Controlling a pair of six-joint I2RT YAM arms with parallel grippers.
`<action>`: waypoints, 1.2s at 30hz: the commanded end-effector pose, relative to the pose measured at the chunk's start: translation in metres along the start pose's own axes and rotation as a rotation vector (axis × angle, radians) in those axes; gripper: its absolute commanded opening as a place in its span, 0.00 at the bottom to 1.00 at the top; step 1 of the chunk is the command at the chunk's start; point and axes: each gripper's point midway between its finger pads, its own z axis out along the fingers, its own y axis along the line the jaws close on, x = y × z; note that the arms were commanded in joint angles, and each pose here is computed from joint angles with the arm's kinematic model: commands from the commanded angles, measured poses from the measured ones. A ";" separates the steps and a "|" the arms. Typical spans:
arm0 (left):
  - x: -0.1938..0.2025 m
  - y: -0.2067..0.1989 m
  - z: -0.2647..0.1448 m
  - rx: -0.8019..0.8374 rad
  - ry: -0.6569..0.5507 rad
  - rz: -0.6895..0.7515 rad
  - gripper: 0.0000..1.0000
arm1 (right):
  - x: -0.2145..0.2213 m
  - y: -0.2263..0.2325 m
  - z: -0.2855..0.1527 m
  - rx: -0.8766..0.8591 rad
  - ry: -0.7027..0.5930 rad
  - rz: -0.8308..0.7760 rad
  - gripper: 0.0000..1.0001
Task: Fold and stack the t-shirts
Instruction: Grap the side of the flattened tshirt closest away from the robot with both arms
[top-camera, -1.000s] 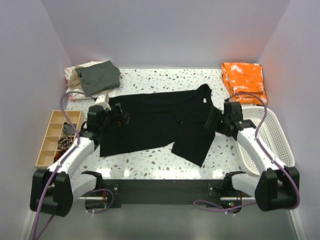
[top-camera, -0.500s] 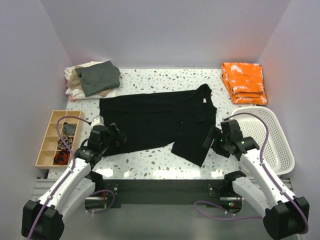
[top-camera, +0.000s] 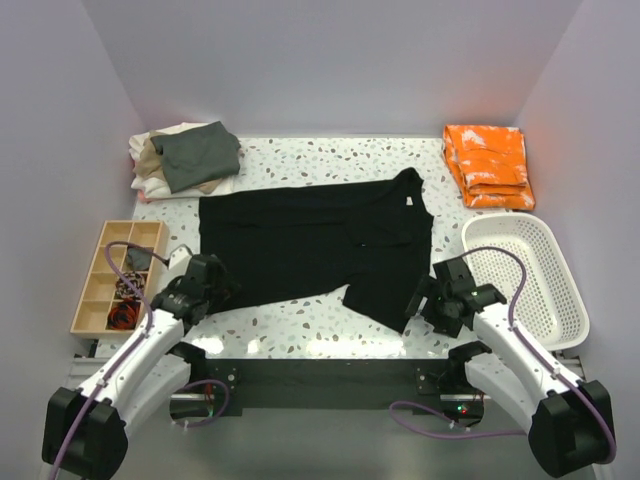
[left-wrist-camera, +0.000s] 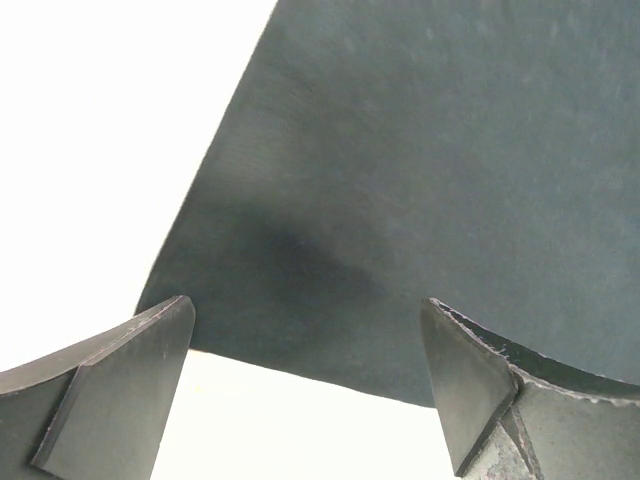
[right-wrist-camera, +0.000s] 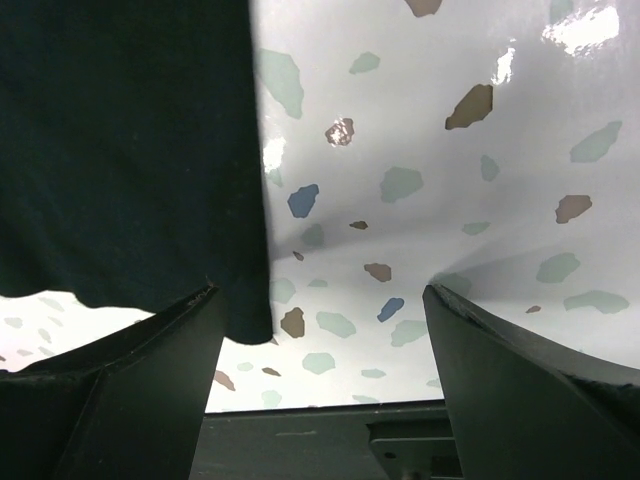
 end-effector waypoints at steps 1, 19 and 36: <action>-0.027 0.013 -0.015 -0.088 -0.116 -0.136 1.00 | -0.003 -0.001 0.004 0.005 -0.022 0.005 0.84; 0.002 0.031 0.006 -0.175 -0.038 -0.121 1.00 | -0.001 0.005 0.009 -0.022 -0.004 -0.009 0.85; 0.017 0.022 0.014 -0.075 0.006 -0.097 0.83 | 0.007 0.019 0.017 -0.101 0.042 0.019 0.65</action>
